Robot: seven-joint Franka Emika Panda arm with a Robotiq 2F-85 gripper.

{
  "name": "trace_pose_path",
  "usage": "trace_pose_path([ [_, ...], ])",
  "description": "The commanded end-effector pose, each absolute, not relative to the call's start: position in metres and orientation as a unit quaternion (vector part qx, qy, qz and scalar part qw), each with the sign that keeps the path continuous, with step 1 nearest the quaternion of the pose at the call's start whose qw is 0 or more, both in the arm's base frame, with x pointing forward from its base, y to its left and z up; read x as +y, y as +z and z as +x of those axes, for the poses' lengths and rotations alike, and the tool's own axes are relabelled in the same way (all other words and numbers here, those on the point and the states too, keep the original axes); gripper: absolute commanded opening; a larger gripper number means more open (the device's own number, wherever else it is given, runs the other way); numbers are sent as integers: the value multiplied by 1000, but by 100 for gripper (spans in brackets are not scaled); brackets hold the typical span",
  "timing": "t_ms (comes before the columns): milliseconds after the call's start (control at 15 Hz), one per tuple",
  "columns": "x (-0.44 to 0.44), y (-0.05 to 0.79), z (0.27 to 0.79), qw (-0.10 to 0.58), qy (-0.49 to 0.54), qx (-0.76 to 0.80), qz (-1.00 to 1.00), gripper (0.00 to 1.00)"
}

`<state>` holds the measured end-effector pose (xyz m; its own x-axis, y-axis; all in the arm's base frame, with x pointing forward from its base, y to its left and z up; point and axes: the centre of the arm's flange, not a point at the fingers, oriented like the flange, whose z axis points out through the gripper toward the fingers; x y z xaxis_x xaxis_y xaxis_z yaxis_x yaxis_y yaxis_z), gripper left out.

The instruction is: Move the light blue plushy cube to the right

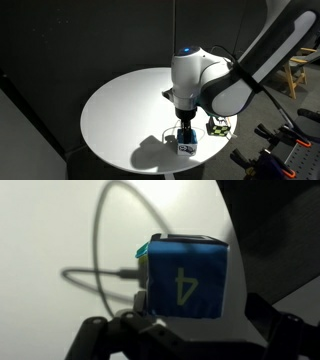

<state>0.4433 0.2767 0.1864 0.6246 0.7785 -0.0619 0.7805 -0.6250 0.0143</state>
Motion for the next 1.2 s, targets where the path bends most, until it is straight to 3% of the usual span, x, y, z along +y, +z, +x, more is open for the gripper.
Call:
trace_pose_path([
  [0,278,181,449,24,-16,431,902,100],
  [1133,270,151,443,22,-38,430,902,100],
])
